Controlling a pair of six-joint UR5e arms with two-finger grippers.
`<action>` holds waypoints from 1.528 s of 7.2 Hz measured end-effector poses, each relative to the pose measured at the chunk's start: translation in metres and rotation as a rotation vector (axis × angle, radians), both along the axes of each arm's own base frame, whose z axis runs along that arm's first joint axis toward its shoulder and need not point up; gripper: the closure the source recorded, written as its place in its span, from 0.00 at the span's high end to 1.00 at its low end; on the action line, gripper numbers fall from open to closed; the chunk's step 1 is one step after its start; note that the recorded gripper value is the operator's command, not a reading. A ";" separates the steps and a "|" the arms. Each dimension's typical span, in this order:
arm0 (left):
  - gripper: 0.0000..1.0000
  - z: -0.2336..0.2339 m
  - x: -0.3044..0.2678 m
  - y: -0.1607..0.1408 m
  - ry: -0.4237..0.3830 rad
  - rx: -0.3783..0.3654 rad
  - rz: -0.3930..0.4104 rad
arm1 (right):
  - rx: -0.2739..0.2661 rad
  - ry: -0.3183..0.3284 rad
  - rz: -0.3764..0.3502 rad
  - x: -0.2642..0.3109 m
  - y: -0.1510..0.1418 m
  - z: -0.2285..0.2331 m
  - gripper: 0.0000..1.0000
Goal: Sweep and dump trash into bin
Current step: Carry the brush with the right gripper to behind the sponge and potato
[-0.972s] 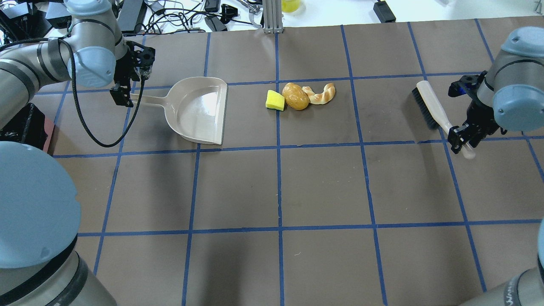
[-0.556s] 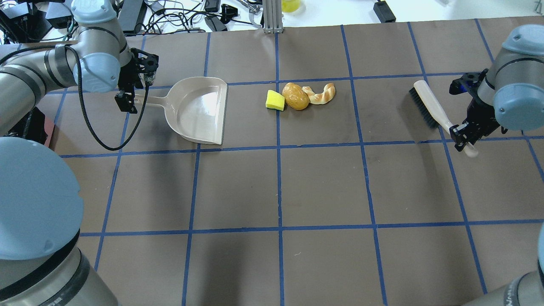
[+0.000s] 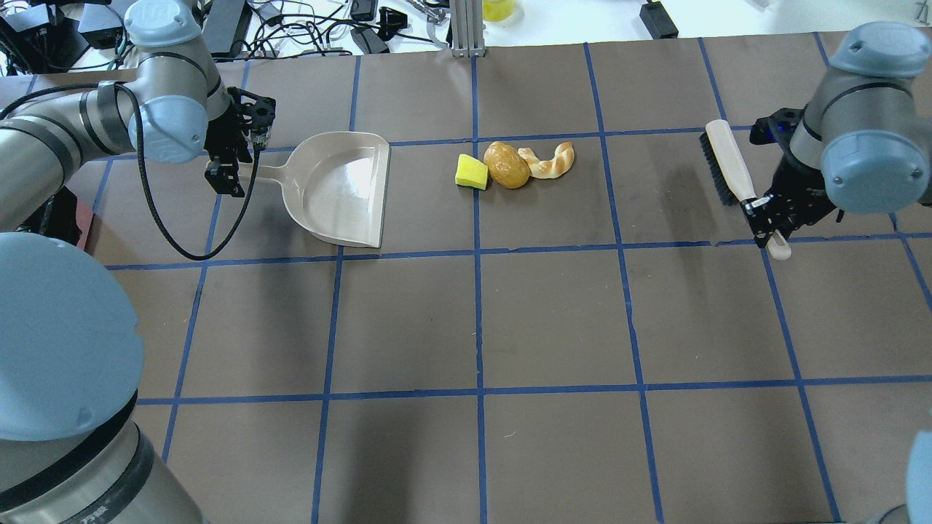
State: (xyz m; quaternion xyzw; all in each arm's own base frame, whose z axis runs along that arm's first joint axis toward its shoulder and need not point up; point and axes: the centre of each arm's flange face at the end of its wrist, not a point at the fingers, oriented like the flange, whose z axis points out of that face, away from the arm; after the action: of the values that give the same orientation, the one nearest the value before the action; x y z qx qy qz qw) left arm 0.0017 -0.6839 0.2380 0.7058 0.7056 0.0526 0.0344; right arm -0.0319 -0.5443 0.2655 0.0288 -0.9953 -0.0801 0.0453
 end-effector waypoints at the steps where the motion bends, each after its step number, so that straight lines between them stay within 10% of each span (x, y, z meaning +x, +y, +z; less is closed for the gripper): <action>1: 0.15 0.001 0.000 0.000 0.005 -0.002 -0.001 | -0.008 0.021 -0.039 0.038 -0.006 0.001 0.00; 3: 0.01 0.003 -0.001 -0.001 0.006 -0.007 0.000 | -0.002 0.071 -0.080 0.117 -0.015 -0.004 0.00; 11: 0.00 0.009 -0.018 -0.003 -0.029 -0.017 0.035 | 0.007 0.074 -0.146 0.266 -0.026 -0.029 0.00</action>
State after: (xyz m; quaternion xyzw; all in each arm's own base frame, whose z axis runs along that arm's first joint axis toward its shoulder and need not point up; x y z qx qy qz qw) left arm -0.0160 -0.6872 0.2470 0.6923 0.7177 0.0571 0.0496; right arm 0.2342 -0.5703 0.2363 -0.0464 -0.9922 -0.0876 0.0760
